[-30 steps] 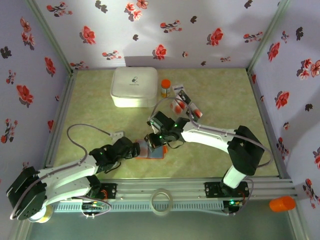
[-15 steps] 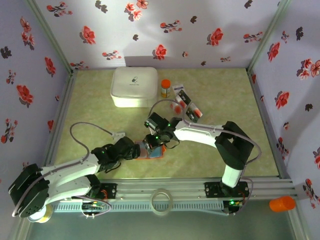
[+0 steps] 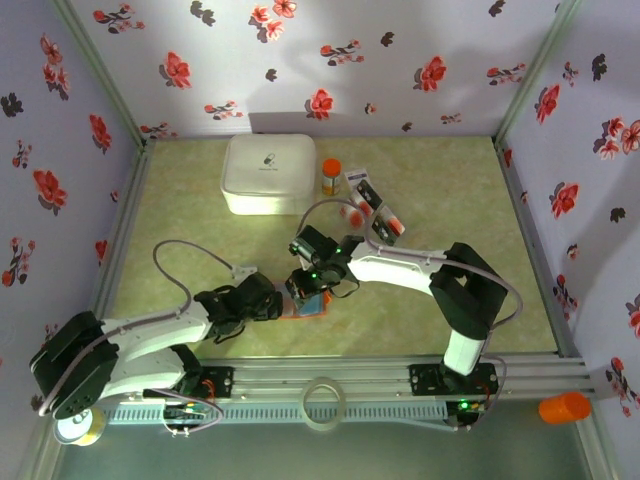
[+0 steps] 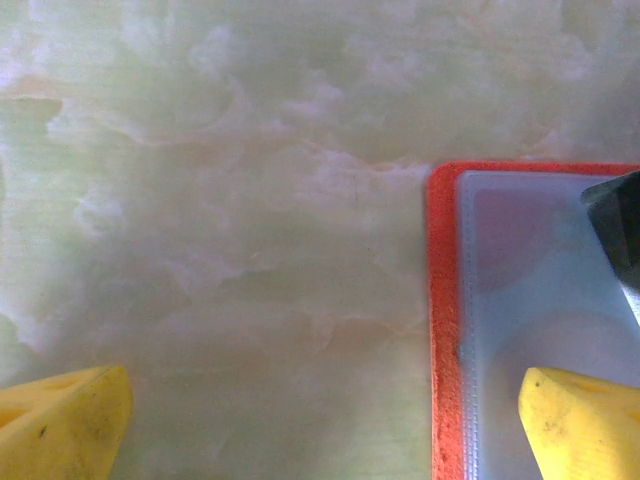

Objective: Put the credit cards into the card holder
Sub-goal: Insert the credit card into the card slot.

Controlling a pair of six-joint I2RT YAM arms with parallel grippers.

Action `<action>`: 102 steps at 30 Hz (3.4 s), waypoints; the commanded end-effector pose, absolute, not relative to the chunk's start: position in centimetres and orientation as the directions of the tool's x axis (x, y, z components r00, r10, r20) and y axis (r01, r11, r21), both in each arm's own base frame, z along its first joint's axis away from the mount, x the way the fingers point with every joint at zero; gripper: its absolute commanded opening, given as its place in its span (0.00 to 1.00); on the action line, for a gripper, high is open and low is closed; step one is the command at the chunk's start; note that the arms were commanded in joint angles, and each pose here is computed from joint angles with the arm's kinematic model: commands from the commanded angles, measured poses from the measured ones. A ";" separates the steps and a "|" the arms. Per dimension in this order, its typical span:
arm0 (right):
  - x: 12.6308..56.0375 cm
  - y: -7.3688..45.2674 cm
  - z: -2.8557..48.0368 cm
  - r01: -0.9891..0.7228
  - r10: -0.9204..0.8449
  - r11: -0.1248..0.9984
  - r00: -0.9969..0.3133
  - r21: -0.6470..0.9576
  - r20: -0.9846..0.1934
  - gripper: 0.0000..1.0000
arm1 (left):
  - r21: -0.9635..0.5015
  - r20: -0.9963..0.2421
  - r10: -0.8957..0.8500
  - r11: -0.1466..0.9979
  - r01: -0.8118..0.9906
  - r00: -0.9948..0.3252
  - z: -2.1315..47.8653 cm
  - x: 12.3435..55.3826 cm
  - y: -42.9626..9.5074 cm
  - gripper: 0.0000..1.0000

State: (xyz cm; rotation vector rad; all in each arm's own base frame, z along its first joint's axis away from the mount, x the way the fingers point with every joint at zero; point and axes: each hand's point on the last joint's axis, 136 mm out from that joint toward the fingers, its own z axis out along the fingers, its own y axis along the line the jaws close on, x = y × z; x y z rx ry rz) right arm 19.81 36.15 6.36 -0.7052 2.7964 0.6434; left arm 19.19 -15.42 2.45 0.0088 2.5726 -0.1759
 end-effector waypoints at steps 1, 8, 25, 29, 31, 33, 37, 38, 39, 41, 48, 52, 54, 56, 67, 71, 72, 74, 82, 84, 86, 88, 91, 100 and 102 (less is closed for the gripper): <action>18.8 35.5 6.4 -0.477 -0.407 0.798 -0.877 0.367 -0.256 0.00 | -0.110 -0.528 -0.007 0.992 0.060 -0.849 2.6 19.3 -15.9 1.00; 19.9 34.8 10.7 -0.466 -0.326 0.794 -0.868 0.391 -0.374 0.00 | -0.081 -0.507 -0.020 0.996 0.025 -0.862 2.0 18.6 -14.8 1.00; 20.0 33.7 11.4 -0.297 0.049 0.740 -0.871 0.604 -0.489 0.00 | -0.054 -0.515 -0.010 0.998 0.021 -0.857 2.3 18.0 -13.8 1.00; 19.8 33.9 11.5 -0.297 0.090 0.720 -0.857 0.628 -0.508 0.00 | -0.056 -0.523 -0.012 0.998 0.020 -0.852 2.5 18.0 -13.8 1.00; 19.7 34.0 11.5 -0.301 0.098 0.715 -0.851 0.631 -0.516 0.00 | -0.054 -0.523 -0.011 0.998 0.021 -0.852 2.5 18.0 -13.7 1.00; 19.6 34.2 11.5 -0.304 0.108 0.712 -0.843 0.632 -0.527 0.00 | -0.050 -0.521 -0.010 0.999 0.019 -0.854 2.6 18.0 -13.7 1.00; 19.3 34.6 10.9 -0.305 0.112 0.712 -0.840 0.633 -0.530 0.00 | -0.049 -0.521 -0.011 0.999 0.017 -0.854 2.6 17.9 -13.6 1.00; 19.3 34.7 10.7 -0.303 0.111 0.713 -0.842 0.633 -0.528 0.00 | -0.047 -0.521 -0.011 0.999 0.016 -0.854 2.6 17.9 -13.5 1.00; 19.2 34.8 10.3 -0.301 0.109 0.715 -0.844 0.631 -0.526 0.00 | -0.048 -0.520 -0.010 0.999 0.017 -0.854 2.6 17.9 -13.5 1.00; 19.1 34.9 9.9 -0.299 0.108 0.716 -0.846 0.631 -0.522 0.00 | -0.047 -0.521 -0.009 0.999 0.018 -0.854 2.6 17.9 -13.5 1.00; 19.2 34.7 8.2 -0.281 0.118 0.725 -0.849 0.629 -0.515 0.00 | -0.040 -0.516 -0.005 0.999 0.018 -0.857 2.4 17.8 -13.5 1.00; 19.1 34.7 7.6 -0.277 0.118 0.724 -0.852 0.631 -0.510 0.00 | -0.036 -0.512 -0.004 0.999 0.017 -0.859 2.2 17.8 -13.4 1.00; 19.0 34.8 7.4 -0.275 0.121 0.720 -0.855 0.637 -0.505 0.00 | -0.035 -0.510 -0.005 0.999 0.015 -0.860 2.2 17.8 -13.4 1.00; 19.0 34.9 7.3 -0.273 0.125 0.715 -0.856 0.644 -0.502 0.00 | -0.031 -0.509 -0.001 0.999 0.017 -0.861 2.1 17.8 -13.4 1.00; 18.7 34.7 5.9 -0.255 0.127 0.714 -0.868 0.652 -0.480 0.00 | -0.029 -0.506 0.004 0.999 0.022 -0.863 1.9 17.8 -13.7 1.00; 18.5 34.4 5.3 -0.244 0.131 0.714 -0.874 0.656 -0.468 0.00 | -0.027 -0.504 0.009 0.999 0.026 -0.864 1.9 17.8 -13.7 1.00; 18.5 34.4 5.1 -0.240 0.133 0.714 -0.876 0.658 -0.464 0.00 | -0.026 -0.504 0.010 0.999 0.026 -0.864 1.9 17.8 -13.7 1.00; 18.3 34.3 4.8 -0.235 0.135 0.710 -0.880 0.663 -0.456 0.00 | -0.026 -0.504 0.010 0.999 0.027 -0.864 1.9 17.8 -13.7 1.00; 17.7 34.8 3.9 -0.230 0.117 0.695 -0.898 0.681 -0.423 0.00 | -0.025 -0.503 0.010 0.999 0.026 -0.864 1.8 17.8 -13.7 1.00; 17.7 34.6 3.7 -0.226 0.117 0.699 -0.900 0.678 -0.421 0.00 | -0.024 -0.502 0.012 0.999 0.028 -0.865 1.8 17.7 -13.7 1.00; 17.6 34.3 3.6 -0.220 0.116 0.706 -0.901 0.673 -0.417 0.00 | -0.023 -0.501 0.013 0.999 0.029 -0.865 1.8 17.7 -13.7 1.00; 17.5 34.1 3.5 -0.215 0.112 0.714 -0.904 0.666 -0.412 0.00 | -0.021 -0.501 0.014 0.999 0.029 -0.865 1.8 17.7 -13.7 1.00; 17.3 33.8 3.0 -0.207 0.098 0.728 -0.912 0.653 -0.398 0.00 | -0.022 -0.502 0.014 0.999 0.029 -0.865 1.8 17.8 -13.7 1.00; 16.9 33.4 2.4 -0.195 0.068 0.745 -0.929 0.638 -0.363 0.00 | -0.018 -0.501 0.019 0.999 0.032 -0.865 1.7 17.8 -13.7 1.00; 16.9 33.3 2.3 -0.191 0.061 0.751 -0.933 0.632 -0.354 0.00 | -0.017 -0.500 0.020 0.999 0.033 -0.866 1.7 17.7 -13.7 1.00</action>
